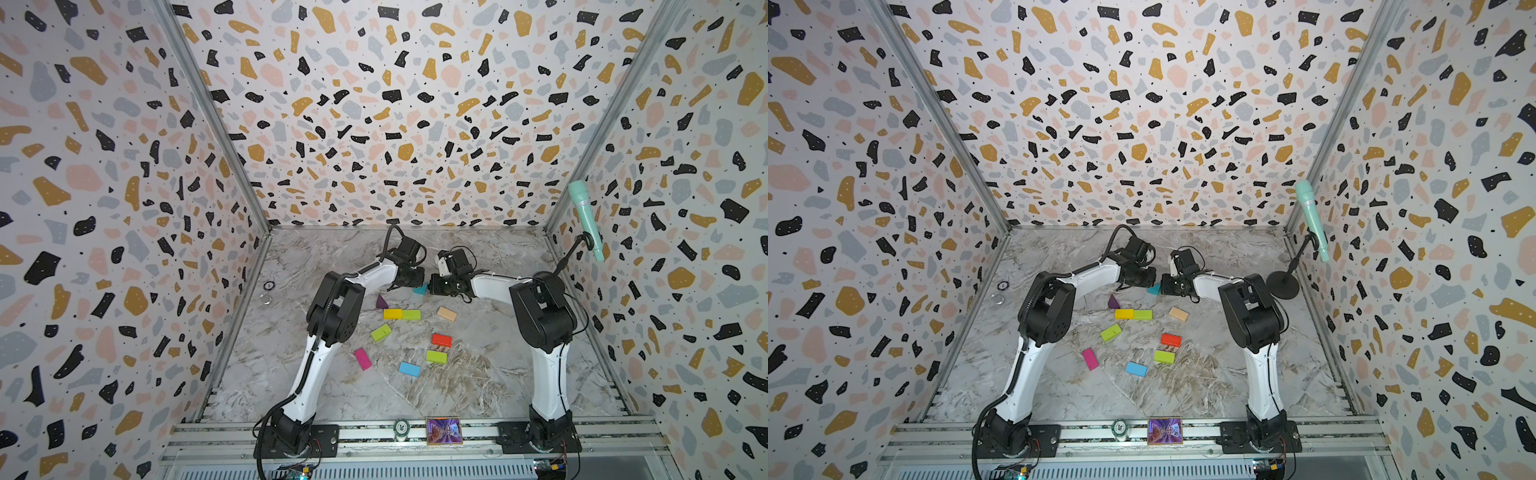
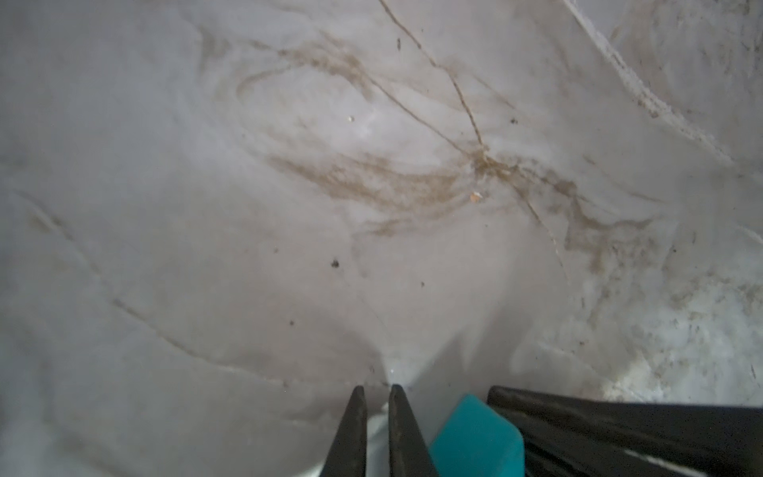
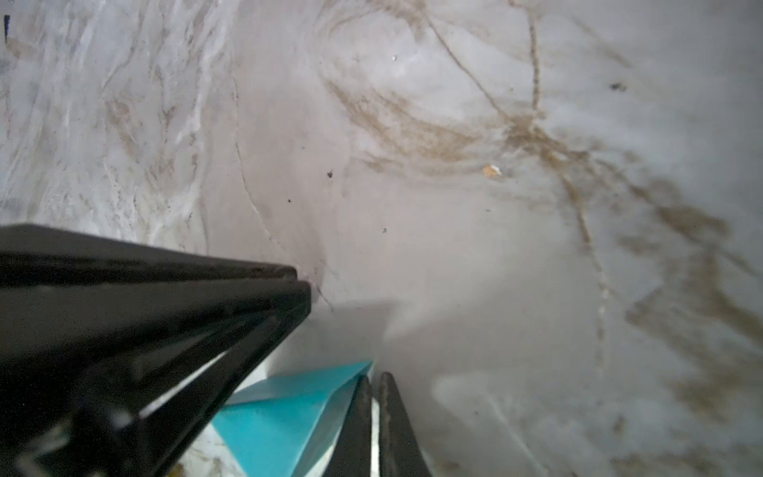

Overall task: Assemble a carrot with building blocks
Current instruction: Assemble the building block at the center of the board.

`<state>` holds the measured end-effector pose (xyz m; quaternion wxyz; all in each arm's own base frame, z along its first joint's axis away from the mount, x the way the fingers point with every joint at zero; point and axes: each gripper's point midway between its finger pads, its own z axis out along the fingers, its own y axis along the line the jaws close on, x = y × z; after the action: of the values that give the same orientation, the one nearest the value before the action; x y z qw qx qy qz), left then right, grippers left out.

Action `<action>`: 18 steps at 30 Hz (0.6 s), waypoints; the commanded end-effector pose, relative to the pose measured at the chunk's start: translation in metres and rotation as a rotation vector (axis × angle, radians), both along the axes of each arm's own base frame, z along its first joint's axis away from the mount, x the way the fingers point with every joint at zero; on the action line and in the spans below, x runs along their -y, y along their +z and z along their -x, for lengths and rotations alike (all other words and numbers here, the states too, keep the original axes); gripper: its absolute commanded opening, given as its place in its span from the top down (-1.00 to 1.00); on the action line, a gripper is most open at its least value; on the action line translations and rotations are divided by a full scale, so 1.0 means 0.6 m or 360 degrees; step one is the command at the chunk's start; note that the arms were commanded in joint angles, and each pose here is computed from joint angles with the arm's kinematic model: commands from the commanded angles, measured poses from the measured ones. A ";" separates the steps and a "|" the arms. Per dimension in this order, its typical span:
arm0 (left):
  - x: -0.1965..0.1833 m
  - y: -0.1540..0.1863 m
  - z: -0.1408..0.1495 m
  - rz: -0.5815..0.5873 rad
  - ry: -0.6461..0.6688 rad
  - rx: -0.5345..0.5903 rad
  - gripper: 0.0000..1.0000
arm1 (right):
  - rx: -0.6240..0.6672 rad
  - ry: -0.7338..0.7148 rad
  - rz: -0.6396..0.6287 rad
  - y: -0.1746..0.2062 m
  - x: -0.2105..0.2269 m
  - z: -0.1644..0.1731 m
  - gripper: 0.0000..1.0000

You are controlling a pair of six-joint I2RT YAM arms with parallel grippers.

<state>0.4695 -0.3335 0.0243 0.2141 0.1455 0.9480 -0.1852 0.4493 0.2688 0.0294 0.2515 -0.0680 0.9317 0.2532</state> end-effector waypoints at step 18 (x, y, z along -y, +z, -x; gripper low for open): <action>-0.006 -0.002 0.086 0.0004 -0.0053 -0.0089 0.75 | -0.0040 0.0021 0.0029 0.002 -0.018 0.066 0.79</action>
<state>0.4285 -0.3296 0.0242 0.1956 0.1549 0.9488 -0.1935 0.4243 0.2836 0.0292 0.2526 -0.0785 0.9288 0.2594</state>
